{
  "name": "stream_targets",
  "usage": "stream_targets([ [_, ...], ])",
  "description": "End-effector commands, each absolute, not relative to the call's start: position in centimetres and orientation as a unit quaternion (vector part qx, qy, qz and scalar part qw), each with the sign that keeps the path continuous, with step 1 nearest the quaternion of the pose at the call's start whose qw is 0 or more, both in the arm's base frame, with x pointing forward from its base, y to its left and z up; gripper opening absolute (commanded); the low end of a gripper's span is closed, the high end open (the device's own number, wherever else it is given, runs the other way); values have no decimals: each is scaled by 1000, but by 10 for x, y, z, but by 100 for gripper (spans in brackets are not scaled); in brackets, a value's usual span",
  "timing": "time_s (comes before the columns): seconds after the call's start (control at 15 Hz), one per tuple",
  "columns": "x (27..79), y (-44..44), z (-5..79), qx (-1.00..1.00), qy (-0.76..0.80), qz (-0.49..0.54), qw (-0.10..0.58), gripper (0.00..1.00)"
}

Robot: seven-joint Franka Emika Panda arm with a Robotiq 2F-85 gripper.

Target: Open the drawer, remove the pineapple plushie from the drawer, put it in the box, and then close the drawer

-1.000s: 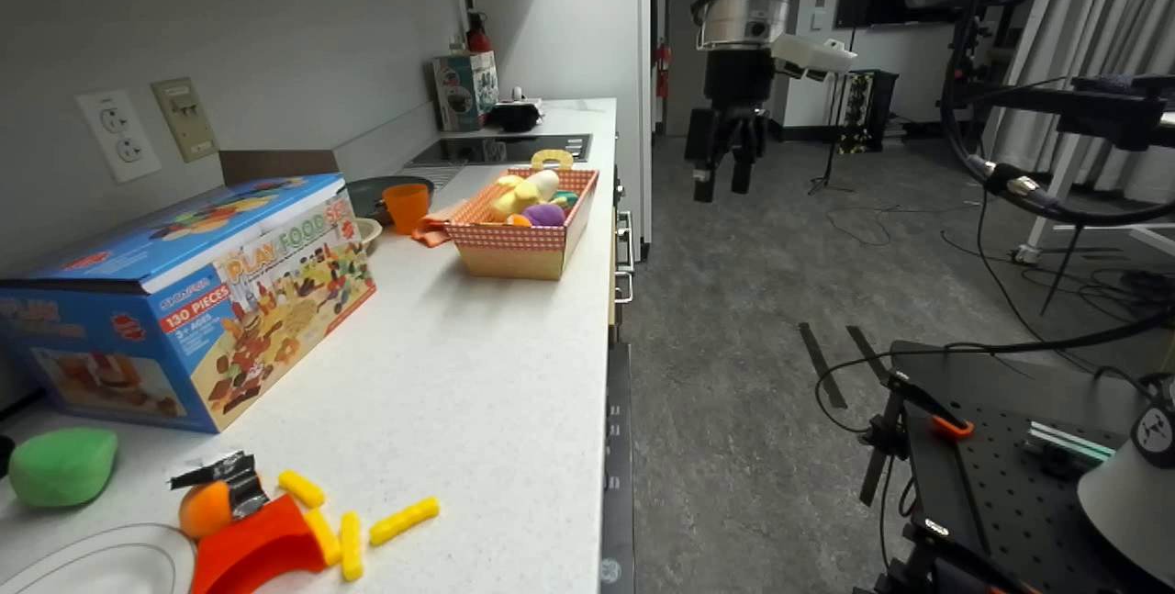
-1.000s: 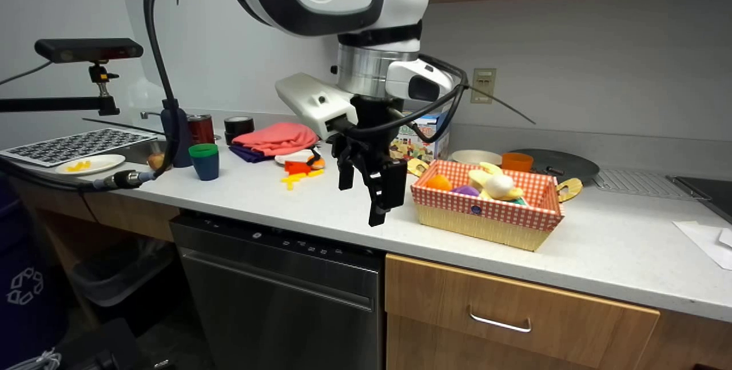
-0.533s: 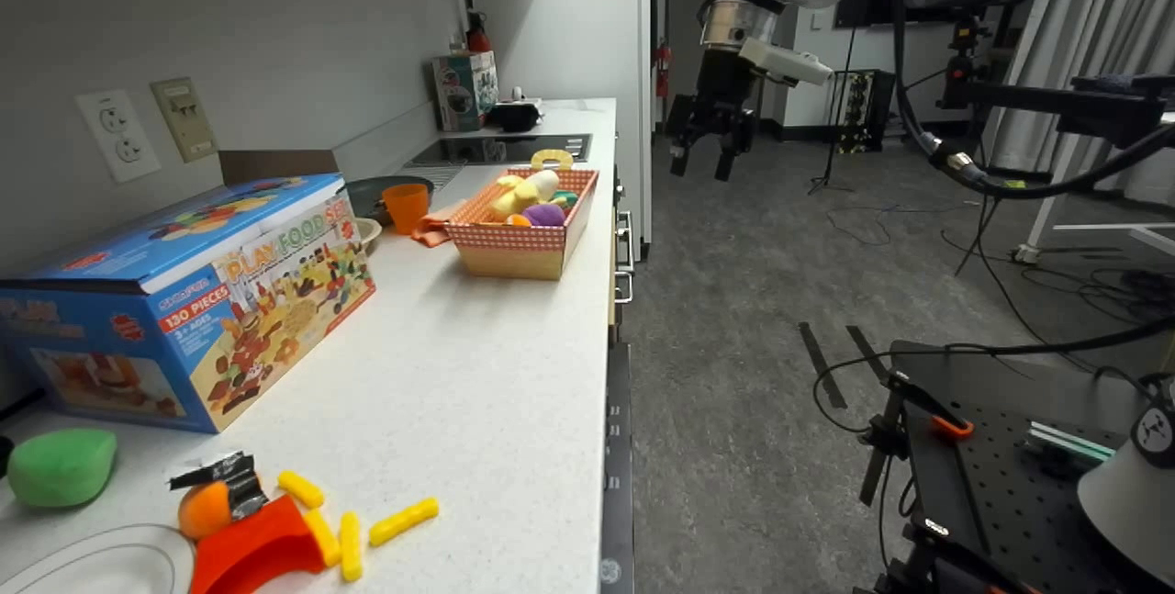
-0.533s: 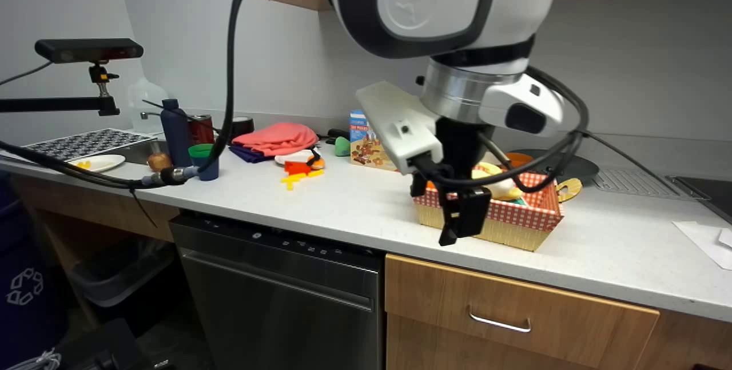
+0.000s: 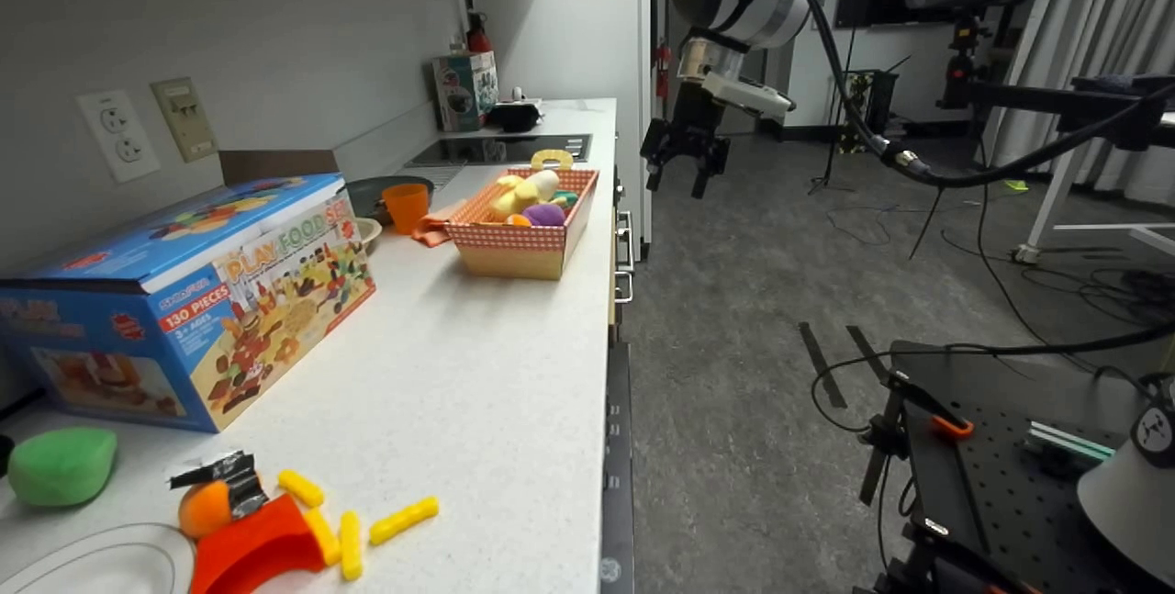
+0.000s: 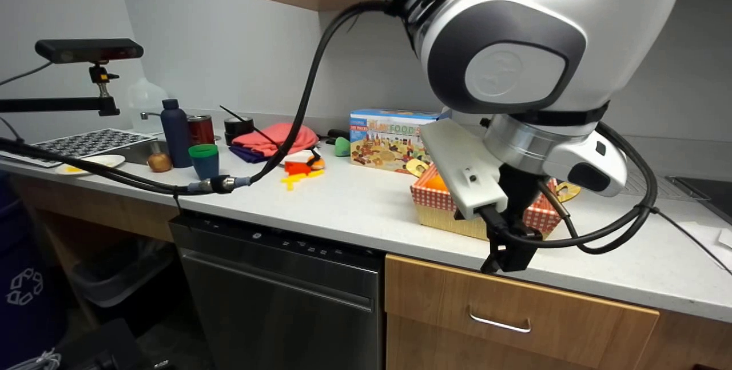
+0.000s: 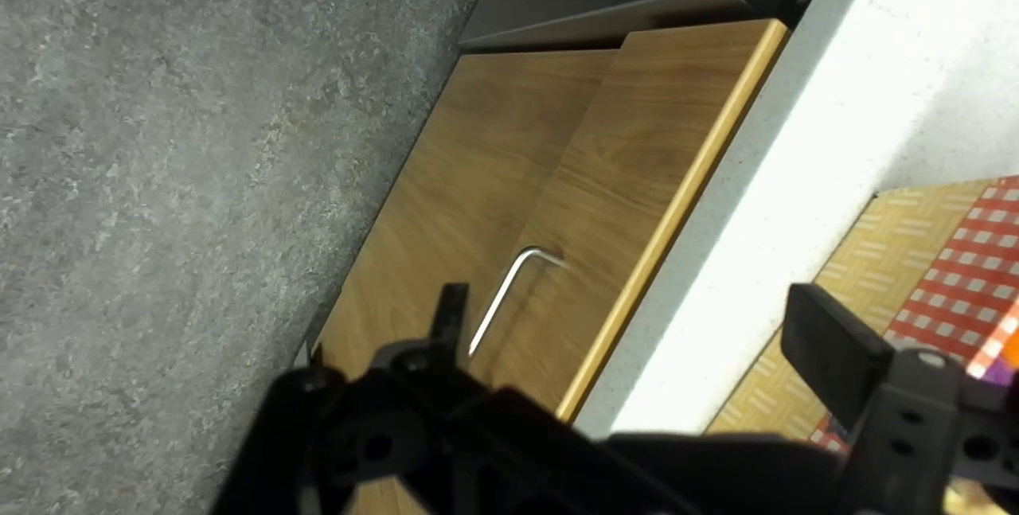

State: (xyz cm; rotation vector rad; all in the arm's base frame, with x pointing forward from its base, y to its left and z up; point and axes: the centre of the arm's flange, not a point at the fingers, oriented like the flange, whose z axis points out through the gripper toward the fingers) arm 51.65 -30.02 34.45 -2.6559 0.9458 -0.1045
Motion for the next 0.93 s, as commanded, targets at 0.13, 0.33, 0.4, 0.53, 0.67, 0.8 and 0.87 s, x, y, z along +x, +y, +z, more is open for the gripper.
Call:
stream_targets([
  [0.13, 516, -299, 350, -930, 330, -41, 160, 100],
  [0.33, 525, -305, 320, -921, 361, -37, 139, 100],
  [0.4, 527, -309, 303, -919, 370, -34, 134, 100],
  [0.53, 531, -318, 271, -915, 384, -33, 122, 100],
  [0.67, 534, -324, 240, -912, 394, -29, 113, 100],
  [0.8, 537, -328, 213, -911, 397, -31, 103, 100],
  [0.87, 540, -330, 201, -911, 398, -33, 103, 100],
])
